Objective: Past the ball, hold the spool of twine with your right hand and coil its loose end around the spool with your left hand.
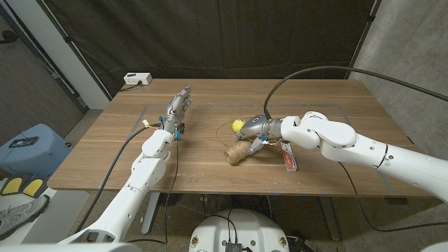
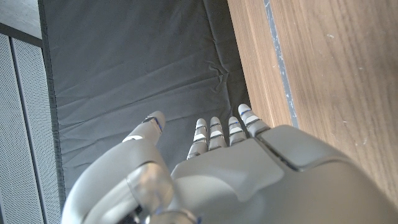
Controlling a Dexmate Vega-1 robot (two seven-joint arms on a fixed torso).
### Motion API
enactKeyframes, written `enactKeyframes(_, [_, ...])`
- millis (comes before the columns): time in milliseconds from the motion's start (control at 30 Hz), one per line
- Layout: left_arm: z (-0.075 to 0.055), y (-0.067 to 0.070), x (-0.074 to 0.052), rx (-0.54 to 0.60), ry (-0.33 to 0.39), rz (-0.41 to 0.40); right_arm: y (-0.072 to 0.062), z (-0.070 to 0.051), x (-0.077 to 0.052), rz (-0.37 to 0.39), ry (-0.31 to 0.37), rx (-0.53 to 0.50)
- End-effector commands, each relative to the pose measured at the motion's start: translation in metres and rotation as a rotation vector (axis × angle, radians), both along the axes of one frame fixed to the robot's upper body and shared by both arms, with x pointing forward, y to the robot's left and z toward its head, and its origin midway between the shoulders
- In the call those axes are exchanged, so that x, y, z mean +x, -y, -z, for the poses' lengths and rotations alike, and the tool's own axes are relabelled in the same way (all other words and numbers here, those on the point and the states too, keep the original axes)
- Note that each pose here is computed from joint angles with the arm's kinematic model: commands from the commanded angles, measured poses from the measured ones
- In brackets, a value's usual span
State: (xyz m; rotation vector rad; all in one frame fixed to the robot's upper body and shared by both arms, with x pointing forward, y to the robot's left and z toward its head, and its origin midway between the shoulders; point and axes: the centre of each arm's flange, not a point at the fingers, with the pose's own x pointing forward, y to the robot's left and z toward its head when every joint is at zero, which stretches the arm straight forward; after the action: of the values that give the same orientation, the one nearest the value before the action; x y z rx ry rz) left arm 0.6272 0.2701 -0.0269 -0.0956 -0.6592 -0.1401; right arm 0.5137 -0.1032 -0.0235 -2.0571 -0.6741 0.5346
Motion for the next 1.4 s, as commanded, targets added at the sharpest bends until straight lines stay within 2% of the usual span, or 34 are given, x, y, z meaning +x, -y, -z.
enactKeyframes(33, [0.003,0.002,-0.006,0.001,-0.004,-0.012,0.003,0.004,0.0,0.001,0.0,0.003])
enactKeyframes(967, [-0.001,0.016,-0.003,0.014,-0.007,0.004,0.013,0.014,0.011,0.039,-0.033,-0.034])
enactKeyframes(1400, [-0.001,0.019,0.001,0.011,-0.011,0.004,0.017,0.014,0.011,0.044,-0.011,-0.029])
